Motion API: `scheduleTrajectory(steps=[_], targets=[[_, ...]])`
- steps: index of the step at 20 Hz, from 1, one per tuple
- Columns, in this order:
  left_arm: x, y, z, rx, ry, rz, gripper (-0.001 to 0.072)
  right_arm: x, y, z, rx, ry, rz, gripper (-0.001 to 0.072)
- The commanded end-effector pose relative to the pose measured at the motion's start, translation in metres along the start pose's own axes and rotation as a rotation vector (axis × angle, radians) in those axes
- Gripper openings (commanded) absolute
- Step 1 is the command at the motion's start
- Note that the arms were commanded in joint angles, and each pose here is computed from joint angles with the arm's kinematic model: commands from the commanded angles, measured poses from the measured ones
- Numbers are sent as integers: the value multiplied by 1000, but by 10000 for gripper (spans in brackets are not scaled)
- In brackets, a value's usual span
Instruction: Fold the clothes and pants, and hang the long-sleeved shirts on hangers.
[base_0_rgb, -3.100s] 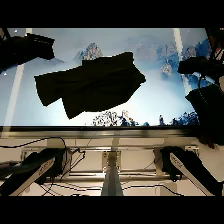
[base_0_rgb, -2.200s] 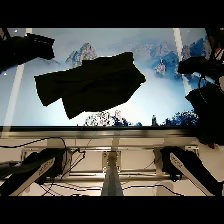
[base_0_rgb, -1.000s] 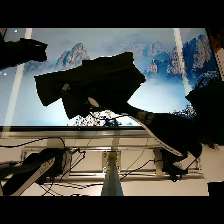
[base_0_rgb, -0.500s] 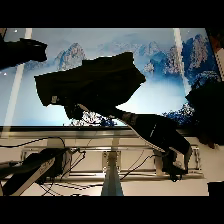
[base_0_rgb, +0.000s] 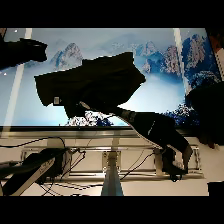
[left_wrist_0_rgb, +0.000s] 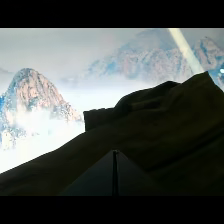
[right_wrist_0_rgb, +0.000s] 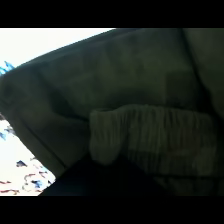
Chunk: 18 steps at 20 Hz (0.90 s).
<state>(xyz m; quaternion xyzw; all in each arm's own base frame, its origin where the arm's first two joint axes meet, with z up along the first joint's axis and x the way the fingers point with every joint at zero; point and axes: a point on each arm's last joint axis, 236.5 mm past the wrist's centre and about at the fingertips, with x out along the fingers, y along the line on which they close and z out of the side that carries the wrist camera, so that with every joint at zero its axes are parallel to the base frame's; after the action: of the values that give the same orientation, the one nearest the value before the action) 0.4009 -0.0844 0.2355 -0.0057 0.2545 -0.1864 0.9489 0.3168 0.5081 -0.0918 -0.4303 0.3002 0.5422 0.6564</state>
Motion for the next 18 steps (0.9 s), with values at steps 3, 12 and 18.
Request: scheduleTrajectory(steps=[3, 12, 18], targets=[[0, 0, 0, 0, -1, 0, 22, -18, -38, -5, 5, 14, -47, 34], [3, 59, -82, 2, 271, 134, 18, -268, -254, -113, 571, -23, -462, 33], [10, 29, -258, -380, 628, -43, 21, -357, -274, -296, 1184, 82, -515, 34]])
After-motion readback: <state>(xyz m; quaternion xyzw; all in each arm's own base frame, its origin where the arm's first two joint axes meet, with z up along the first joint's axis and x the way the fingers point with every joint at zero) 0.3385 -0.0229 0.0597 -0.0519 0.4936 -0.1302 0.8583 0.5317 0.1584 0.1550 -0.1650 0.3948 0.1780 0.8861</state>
